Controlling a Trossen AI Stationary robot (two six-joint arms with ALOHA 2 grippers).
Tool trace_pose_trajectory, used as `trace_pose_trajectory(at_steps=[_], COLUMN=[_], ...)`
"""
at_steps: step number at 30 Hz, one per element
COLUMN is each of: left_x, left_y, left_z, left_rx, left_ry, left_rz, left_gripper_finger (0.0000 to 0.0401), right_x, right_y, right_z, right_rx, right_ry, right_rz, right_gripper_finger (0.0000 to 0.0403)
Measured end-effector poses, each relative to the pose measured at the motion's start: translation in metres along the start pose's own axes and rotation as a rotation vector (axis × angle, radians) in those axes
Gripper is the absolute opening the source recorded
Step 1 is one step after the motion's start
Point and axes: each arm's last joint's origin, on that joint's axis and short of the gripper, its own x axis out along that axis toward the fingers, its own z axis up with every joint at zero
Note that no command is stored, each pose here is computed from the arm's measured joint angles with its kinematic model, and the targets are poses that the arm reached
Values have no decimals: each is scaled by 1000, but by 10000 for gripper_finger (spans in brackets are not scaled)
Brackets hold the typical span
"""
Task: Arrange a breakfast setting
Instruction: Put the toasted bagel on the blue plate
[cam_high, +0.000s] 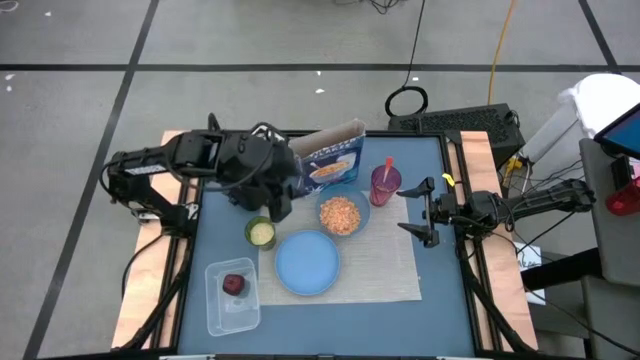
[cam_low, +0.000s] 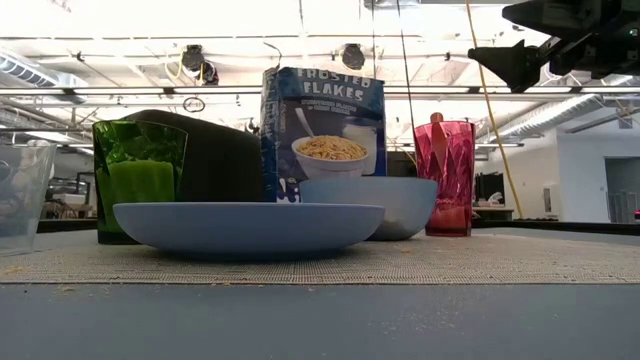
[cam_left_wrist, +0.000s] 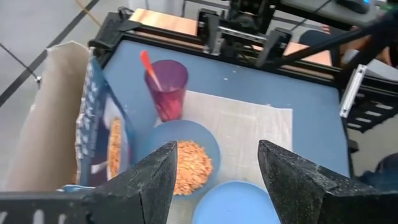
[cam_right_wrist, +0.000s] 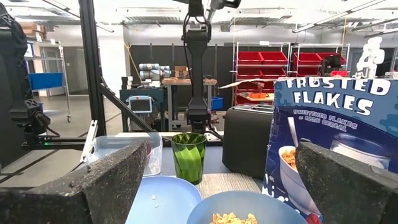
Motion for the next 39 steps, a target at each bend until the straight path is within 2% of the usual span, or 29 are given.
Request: trace_pose_trajectory(at_steps=[12, 15, 19, 26, 39], left_x=[-5, -5, -5, -6, -10], left_y=[-24, -26, -20, 5, 76], left_z=[-7, -8, -13, -26, -30], left_rx=[10, -7, -35, -100, -227], left_ry=[11, 8, 39, 166, 333], left_rz=[-68, -52, 63, 310, 564], left_gripper_finger=[230, 230, 230, 230, 230], right_x=[0, 0, 0, 0, 0], right_y=[0, 0, 0, 0, 0], right_z=[0, 0, 0, 0, 0], right_rx=[0, 0, 0, 0, 1], right_ry=[0, 0, 0, 0, 0], right_rz=[0, 0, 0, 0, 1], right_gripper_finger=[396, 396, 396, 396, 396])
